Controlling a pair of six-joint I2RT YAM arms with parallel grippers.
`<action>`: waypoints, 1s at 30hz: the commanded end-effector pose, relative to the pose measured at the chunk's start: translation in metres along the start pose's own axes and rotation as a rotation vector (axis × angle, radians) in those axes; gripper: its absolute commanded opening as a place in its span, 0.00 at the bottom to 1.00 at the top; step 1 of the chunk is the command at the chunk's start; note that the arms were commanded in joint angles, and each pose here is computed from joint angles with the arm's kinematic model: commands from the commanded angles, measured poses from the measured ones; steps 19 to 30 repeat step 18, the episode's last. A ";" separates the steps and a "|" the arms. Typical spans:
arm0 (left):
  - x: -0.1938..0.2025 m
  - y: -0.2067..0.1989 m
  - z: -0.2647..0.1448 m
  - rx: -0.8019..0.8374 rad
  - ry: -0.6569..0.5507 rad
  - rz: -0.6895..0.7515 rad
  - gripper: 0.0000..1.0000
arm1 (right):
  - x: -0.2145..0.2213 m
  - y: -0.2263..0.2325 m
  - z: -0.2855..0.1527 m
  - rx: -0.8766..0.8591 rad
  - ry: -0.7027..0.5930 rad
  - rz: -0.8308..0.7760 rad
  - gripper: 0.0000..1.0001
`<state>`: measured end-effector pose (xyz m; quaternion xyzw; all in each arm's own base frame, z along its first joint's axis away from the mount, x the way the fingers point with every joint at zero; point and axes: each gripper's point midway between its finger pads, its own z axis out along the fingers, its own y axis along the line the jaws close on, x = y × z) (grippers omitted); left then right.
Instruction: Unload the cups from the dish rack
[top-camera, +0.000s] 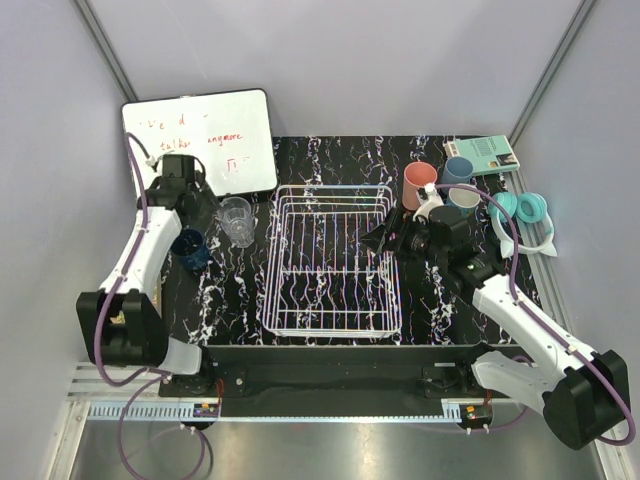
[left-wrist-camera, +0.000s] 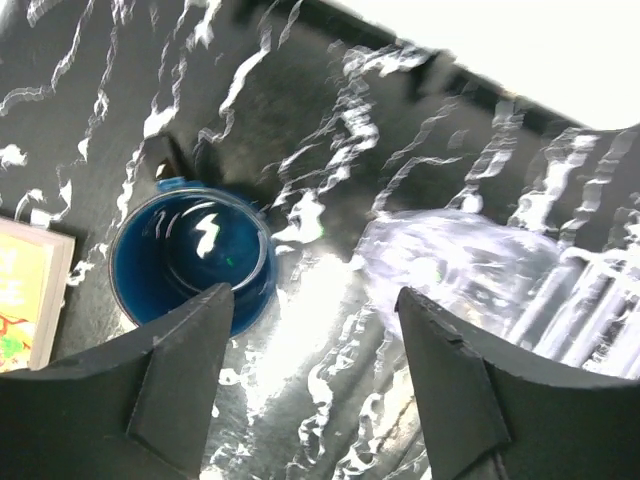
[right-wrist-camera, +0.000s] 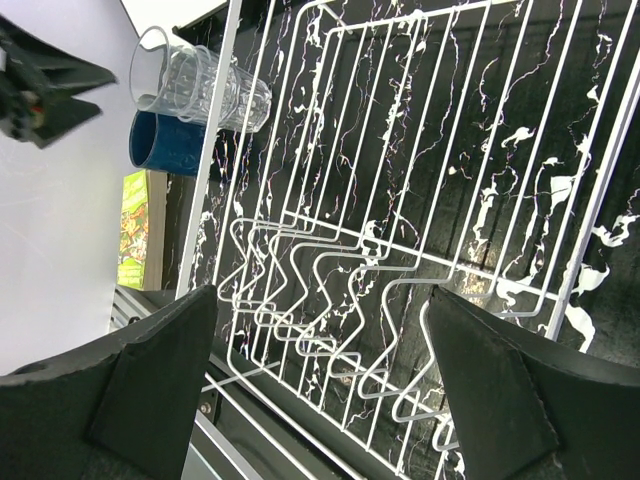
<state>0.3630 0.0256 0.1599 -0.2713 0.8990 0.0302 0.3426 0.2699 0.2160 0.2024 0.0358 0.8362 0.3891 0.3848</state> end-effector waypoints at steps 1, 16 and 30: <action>-0.037 -0.048 -0.072 0.118 -0.225 0.041 0.76 | -0.027 0.018 -0.003 -0.025 -0.062 -0.053 0.95; 0.104 -0.114 -0.140 0.374 -0.237 0.319 0.99 | -0.033 -0.009 -0.017 0.165 -0.085 -0.121 1.00; 0.115 -0.117 -0.145 0.395 -0.228 0.346 0.99 | -0.029 -0.010 -0.019 0.173 -0.080 -0.133 1.00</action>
